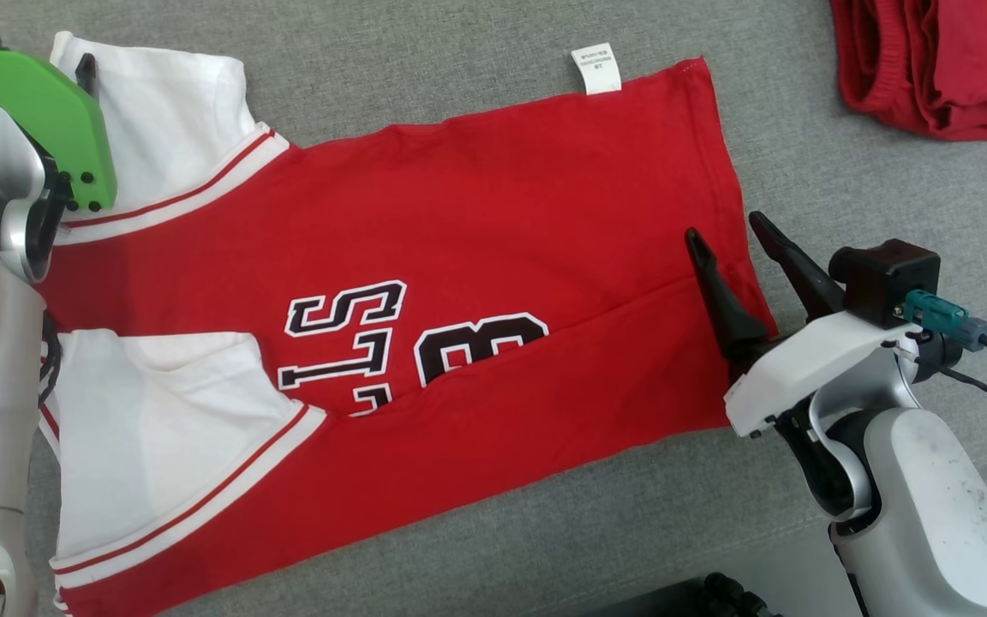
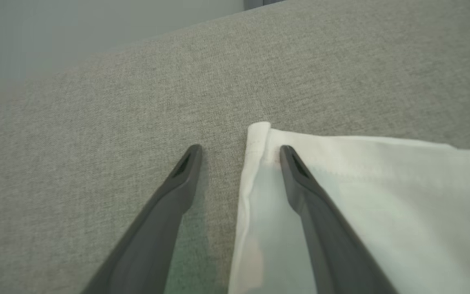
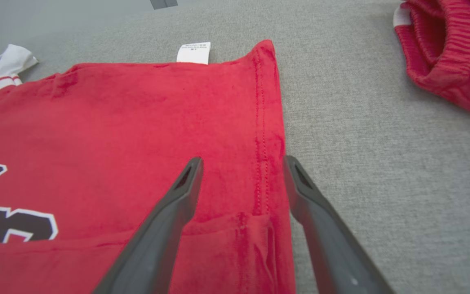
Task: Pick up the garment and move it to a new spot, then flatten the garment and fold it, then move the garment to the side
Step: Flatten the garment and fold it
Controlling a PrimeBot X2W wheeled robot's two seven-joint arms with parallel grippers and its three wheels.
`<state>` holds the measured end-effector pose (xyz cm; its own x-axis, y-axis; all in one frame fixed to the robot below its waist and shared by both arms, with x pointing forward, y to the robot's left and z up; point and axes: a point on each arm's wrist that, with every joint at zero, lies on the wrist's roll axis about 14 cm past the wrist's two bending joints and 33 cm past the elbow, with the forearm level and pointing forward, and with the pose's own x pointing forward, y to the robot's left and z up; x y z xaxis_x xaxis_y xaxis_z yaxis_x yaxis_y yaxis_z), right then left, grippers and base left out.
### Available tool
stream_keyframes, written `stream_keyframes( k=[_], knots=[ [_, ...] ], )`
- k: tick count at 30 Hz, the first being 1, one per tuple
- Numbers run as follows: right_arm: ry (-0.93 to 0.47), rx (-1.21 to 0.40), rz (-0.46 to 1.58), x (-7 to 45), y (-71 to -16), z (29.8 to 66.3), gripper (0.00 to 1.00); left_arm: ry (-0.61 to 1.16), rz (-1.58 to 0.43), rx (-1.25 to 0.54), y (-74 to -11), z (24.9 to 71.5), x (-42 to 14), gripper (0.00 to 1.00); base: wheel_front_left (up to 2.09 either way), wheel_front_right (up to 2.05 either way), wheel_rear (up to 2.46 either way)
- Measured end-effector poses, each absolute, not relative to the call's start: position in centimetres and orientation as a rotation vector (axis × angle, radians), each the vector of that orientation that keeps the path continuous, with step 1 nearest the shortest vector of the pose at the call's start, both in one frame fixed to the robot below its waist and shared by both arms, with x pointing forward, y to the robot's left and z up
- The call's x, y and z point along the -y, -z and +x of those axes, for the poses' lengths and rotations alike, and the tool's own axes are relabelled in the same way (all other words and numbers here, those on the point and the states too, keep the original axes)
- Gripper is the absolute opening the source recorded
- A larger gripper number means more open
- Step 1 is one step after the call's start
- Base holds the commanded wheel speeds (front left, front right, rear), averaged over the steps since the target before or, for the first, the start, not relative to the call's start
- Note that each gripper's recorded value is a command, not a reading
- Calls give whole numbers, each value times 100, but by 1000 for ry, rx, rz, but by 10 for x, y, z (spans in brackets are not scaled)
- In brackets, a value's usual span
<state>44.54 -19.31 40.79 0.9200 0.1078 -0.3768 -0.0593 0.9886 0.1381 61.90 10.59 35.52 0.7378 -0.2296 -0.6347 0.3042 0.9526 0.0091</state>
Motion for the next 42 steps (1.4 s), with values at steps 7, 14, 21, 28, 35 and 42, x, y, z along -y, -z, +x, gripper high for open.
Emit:
stream_keyframes(
  k=[7, 14, 21, 28, 35, 42],
  knots=[
    [-77, -369, 117, 198, -414, 449, 100, 349, 129, -640, -361, 617, -95, 0, 0, 0, 0],
    [-112, -332, 14, 204, -432, 469, 100, 367, 114, -524, -393, 619, -94, 0, 0, 0, 0],
    [-126, -366, -95, 216, -433, 501, 100, 374, 67, -377, -436, 614, -97, 0, 0, 0, 0],
    [-191, -434, -187, 203, -422, 532, 100, 338, 59, -307, -452, 601, -119, 0, 0, 0, 0],
    [-223, -560, -237, 199, -393, 548, 100, 327, 46, -305, -446, 595, -123, 0, 0, 0, 0],
    [-252, -605, -224, 190, -384, 555, 10, 320, 36, -295, -446, 593, -126, 0, 0, 0, 0]
  ],
)
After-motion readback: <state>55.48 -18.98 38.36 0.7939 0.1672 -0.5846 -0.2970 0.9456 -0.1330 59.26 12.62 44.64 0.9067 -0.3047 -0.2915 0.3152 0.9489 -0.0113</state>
